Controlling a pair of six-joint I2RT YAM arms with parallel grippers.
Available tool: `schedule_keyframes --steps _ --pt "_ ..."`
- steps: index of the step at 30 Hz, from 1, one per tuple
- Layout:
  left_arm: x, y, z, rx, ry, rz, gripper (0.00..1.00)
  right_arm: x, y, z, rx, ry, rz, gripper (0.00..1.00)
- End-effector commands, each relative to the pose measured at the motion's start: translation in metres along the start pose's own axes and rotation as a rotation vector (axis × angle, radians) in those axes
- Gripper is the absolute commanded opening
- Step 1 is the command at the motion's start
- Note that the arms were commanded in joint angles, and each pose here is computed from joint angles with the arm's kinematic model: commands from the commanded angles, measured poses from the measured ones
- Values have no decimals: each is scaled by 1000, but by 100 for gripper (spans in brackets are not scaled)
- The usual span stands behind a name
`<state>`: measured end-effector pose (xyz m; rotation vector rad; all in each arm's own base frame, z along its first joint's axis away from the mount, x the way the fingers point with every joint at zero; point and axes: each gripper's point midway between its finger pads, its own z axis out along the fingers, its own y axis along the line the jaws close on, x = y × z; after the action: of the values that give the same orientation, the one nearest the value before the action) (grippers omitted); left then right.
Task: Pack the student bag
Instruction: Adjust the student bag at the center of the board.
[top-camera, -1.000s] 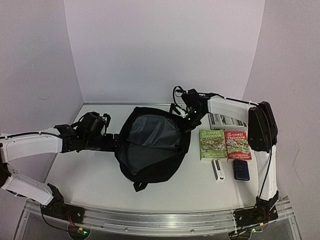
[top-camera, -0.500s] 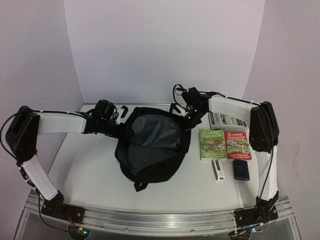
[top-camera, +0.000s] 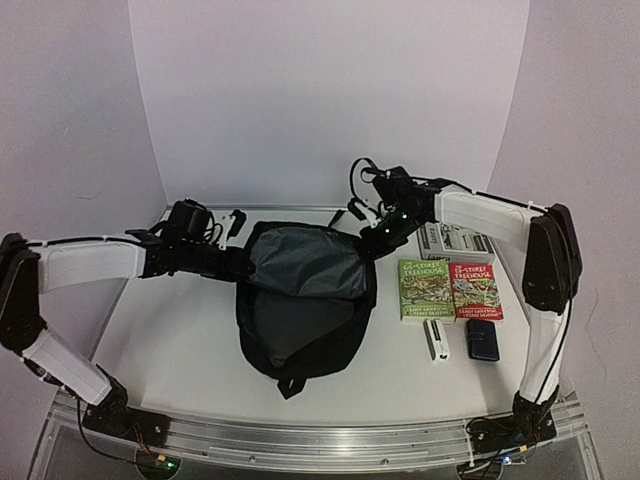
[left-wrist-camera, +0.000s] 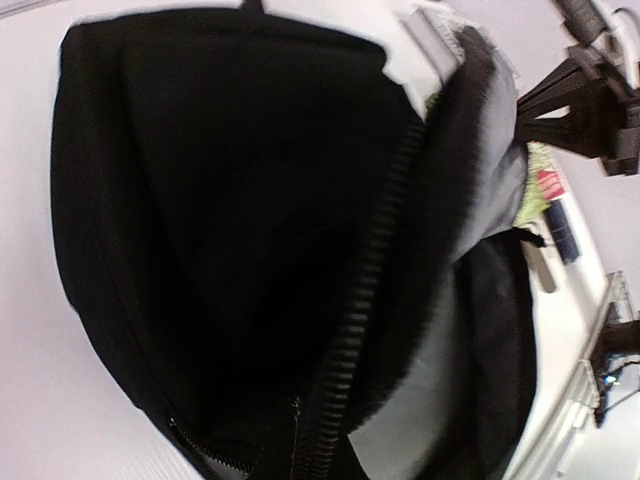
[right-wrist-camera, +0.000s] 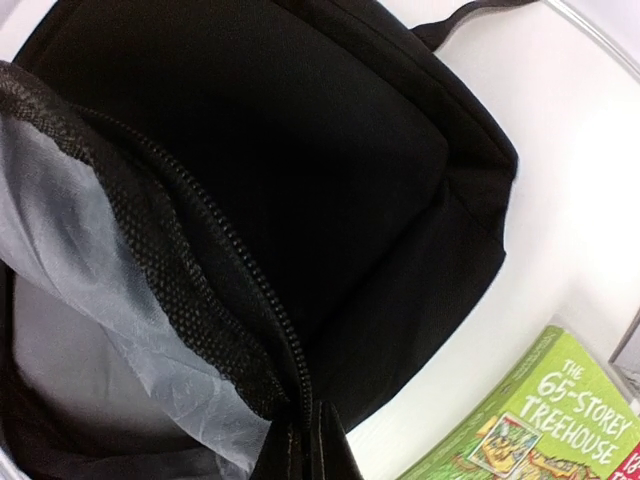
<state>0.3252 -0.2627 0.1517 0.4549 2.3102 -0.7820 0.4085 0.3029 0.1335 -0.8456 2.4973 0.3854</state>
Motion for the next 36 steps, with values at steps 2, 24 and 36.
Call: schedule_keyframes --steps 2,24,36 --pt "-7 3 -55 -77 -81 -87 0 -9 -14 -33 65 -49 -11 0" --pt "42 123 42 -258 161 -493 10 14 -69 92 272 147 -50 14" --pt "-15 101 -13 -277 -4 -435 68 -51 -41 -11 188 -84 -23 88"
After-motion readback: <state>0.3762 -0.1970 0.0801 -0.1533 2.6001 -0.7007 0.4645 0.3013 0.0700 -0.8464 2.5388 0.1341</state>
